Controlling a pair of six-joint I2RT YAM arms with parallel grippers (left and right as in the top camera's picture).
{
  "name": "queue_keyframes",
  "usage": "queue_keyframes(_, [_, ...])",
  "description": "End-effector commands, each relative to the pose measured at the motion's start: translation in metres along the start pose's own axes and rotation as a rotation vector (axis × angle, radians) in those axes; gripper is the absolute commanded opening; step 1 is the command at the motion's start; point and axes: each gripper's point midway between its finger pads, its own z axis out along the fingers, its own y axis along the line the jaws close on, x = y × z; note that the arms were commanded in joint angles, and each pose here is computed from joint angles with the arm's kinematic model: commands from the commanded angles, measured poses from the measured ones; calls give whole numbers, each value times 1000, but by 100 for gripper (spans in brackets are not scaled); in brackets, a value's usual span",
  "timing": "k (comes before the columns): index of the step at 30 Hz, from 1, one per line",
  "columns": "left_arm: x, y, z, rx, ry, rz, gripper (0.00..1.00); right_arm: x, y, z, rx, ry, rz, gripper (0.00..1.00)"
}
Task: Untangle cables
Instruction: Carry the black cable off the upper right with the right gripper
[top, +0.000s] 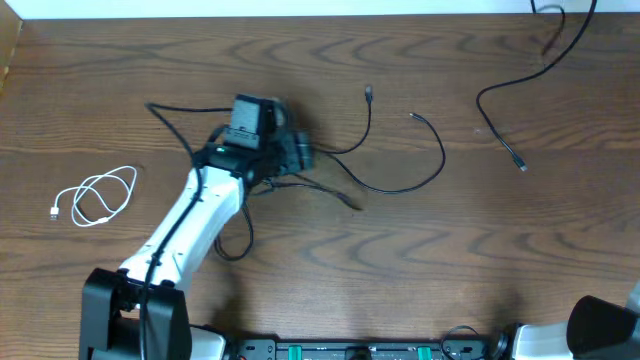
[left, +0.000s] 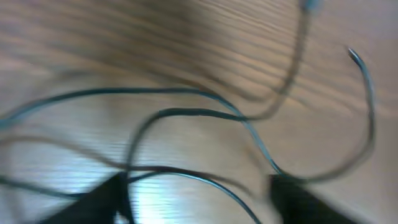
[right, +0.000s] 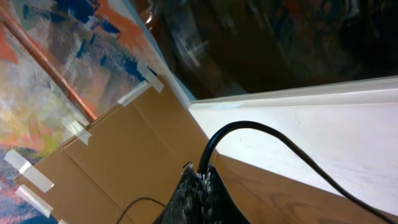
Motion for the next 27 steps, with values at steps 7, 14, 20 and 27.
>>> queue_keyframes(7, [16, -52, 0, 136, 19, 263, 98, -1, 12, 7, -19, -5, -18, 1])
queue_keyframes(14, [6, -78, -41, 221, -100, 523, 98, -1, 12, 7, -19, -6, -22, 1])
queue_keyframes(20, [2, -96, -76, 286, -195, 682, 98, -1, 12, 7, -18, -6, -41, 1])
queue_keyframes(27, [8, -92, -76, 276, -170, 676, 98, 3, -21, 5, 100, -29, -74, 1])
